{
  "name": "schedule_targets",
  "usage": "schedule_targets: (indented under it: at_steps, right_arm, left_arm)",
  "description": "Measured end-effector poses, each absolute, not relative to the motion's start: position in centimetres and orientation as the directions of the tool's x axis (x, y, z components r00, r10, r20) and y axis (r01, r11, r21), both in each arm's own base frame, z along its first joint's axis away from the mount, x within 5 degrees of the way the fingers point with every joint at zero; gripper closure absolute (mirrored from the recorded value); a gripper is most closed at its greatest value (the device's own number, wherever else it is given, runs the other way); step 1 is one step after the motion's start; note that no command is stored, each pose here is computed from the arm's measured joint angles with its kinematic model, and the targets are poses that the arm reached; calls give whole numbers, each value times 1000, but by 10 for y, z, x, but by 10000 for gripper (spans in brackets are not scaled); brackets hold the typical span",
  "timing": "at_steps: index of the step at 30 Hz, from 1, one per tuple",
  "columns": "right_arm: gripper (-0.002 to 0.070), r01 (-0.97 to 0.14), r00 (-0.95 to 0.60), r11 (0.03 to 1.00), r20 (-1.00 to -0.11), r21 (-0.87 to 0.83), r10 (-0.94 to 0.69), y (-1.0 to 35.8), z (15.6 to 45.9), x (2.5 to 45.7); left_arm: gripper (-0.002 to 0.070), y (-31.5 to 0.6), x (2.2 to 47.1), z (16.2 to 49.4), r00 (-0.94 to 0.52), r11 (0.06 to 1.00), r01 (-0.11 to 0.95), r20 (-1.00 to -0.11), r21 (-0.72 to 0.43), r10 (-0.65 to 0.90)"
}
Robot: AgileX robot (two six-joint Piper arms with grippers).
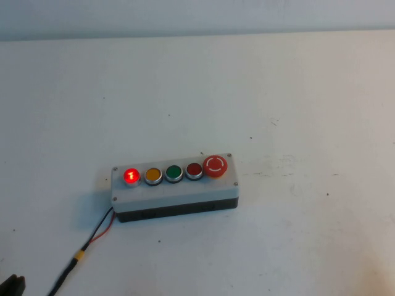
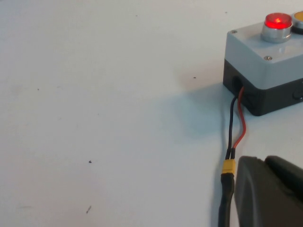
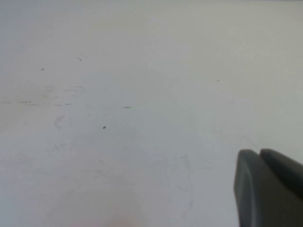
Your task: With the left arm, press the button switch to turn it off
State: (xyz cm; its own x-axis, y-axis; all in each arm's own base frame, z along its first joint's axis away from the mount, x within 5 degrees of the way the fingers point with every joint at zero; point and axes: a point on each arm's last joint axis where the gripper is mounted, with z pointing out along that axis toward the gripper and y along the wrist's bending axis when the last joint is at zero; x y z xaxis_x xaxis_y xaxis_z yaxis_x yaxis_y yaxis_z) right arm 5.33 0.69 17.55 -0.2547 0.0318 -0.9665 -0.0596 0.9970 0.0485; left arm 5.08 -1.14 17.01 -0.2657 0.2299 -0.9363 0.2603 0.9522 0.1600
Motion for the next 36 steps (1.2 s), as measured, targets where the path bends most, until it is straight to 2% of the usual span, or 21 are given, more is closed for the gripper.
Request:
schedule_targets:
  at_steps: [4,7,10,13,15,20,23,29,32,36]
  right_arm:
    - [692,-60,-255,997,-967,49,32,7,176,53]
    - [692,-60,-255,997,-967,49,32,7,176,53]
    - [692,-60,-255,997,-967,49,32,7,176,53]
    - [692,-60,-255,997,-967,49,32,7,176,53]
    - [692,-60,-255,997,-967,49,32,7,176,53]
    - [692,-60,-255,997,-967,49,32,7,176,53]
    - [692,-60,-255,997,-967,49,32,7,176,53]
    - [692,-60,-255,997,-967,49,32,7,176,53]
    - [692,-60,-255,997,-967,49,32,7,176,53]
    - [692,-60,-255,997,-967,49,32,7,176,53]
  left_arm:
    - [677,-11,51,171,-264,956,255,-941,145,213]
    - [677,-12,52,173,-252,969,236,-958,74,134]
    - [677,-14,53,179,-232,974,211,-972,-86,-35]
    - [677,-15,54,187,-194,937,191,-947,-294,-257]
    - [677,-15,54,191,-164,909,190,-925,-370,-343]
    - [677,-14,55,197,-109,892,198,-914,-405,-391]
    - [677,-14,54,203,-135,869,197,-890,-455,-435]
    - [677,-20,59,261,-368,915,154,-881,-374,-298]
    - [677,-23,75,285,-535,951,131,-827,-281,-170]
    - [677,-30,104,309,-706,970,187,-708,-153,25]
